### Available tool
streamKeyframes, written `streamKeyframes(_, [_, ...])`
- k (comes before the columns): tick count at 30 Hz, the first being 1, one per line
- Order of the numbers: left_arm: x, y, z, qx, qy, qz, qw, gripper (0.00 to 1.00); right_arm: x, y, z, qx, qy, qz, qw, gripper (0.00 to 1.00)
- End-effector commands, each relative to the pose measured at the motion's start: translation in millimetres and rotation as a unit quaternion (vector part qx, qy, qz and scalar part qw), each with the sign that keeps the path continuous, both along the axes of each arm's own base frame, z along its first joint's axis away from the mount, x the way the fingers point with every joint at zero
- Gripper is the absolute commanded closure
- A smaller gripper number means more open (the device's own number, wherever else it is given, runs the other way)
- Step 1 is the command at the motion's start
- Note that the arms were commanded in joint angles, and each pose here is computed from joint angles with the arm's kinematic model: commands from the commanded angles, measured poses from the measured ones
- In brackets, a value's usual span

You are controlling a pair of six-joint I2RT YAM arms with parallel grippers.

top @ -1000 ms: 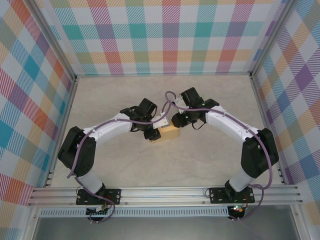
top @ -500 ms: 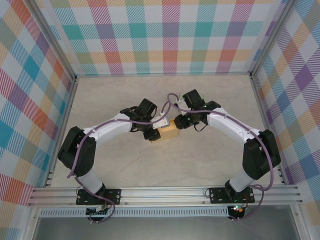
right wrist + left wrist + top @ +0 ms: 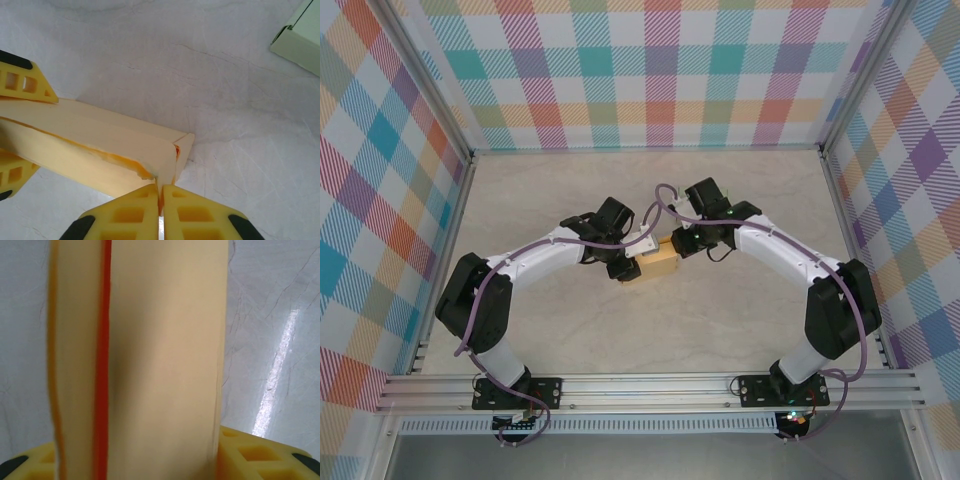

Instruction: Fold the paper box

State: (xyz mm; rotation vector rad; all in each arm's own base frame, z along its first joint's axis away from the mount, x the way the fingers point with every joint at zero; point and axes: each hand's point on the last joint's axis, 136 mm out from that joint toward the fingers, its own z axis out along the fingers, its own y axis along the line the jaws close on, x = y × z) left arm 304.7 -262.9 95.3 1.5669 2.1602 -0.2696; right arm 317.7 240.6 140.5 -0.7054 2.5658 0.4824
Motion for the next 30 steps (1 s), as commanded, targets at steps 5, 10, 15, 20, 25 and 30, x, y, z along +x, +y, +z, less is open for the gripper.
streamKeyframes(5, [-1.5,2.2,-7.8,0.018,0.001,0.008,1.000,0.51,-4.3,21.9,19.9,0.071,0.057,-0.022,0.996,0.92])
streamKeyframes(10, [-2.2,-0.7,-9.5,0.015,0.006,0.009,1.000,0.51,-3.7,23.7,12.3,0.073,0.076,-0.036,0.994,0.94])
streamKeyframes(15, [-0.1,0.9,-3.2,0.014,-0.005,0.012,1.000,0.49,-1.7,11.6,-0.6,0.039,0.070,-0.052,0.995,0.97])
streamKeyframes(20, [4.8,-0.6,17.1,-0.010,-0.036,0.024,0.999,0.20,-1.3,5.8,-11.1,0.024,0.065,-0.059,0.996,0.98])
streamKeyframes(25, [11.6,3.3,41.1,-0.034,-0.082,0.048,0.995,0.12,-2.0,6.4,-9.8,0.026,0.063,-0.056,0.996,0.98])
streamKeyframes(30, [12.3,17.2,65.5,-0.051,-0.119,0.092,0.987,0.13,-1.7,6.3,-9.4,0.026,0.063,-0.054,0.996,0.98])
